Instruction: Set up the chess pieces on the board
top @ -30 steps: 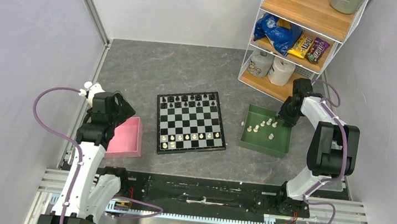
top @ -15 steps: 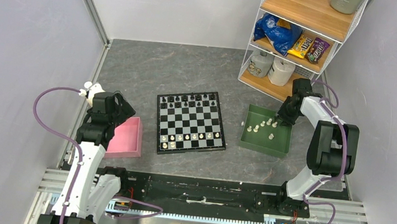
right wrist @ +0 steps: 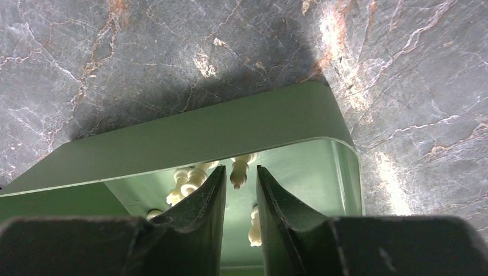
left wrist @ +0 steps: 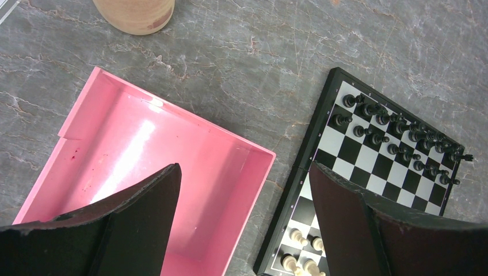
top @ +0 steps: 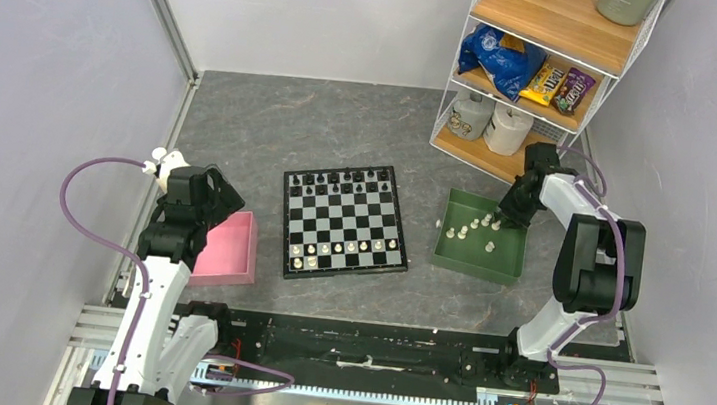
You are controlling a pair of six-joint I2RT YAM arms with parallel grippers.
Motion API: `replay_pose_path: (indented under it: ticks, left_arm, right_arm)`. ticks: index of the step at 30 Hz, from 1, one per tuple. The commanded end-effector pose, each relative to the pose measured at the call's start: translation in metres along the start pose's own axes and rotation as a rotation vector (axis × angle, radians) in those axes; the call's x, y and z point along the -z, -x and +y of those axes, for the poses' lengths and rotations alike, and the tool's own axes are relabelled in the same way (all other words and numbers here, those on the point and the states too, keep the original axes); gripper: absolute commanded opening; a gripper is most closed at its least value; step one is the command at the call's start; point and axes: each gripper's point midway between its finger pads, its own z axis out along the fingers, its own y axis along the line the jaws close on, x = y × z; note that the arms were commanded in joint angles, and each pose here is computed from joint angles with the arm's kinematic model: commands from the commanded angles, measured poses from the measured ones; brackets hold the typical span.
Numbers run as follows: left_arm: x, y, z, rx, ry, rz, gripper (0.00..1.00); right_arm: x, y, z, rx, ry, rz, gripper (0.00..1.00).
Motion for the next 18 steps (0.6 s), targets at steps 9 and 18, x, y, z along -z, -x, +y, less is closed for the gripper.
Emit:
replay_pose_path:
  ticks: [9, 18]
  left_arm:
    - [0.000, 0.006, -0.001, -0.009, -0.004, -0.021, 0.89]
    - [0.000, 0.006, -0.003, -0.011, -0.016, -0.022, 0.89]
  right_arm:
    - [0.003, 0.015, 0.014, 0.046, 0.040, -0.053, 0.23]
    - [0.021, 0.016, 0.011, 0.084, -0.001, -0.091, 0.20]
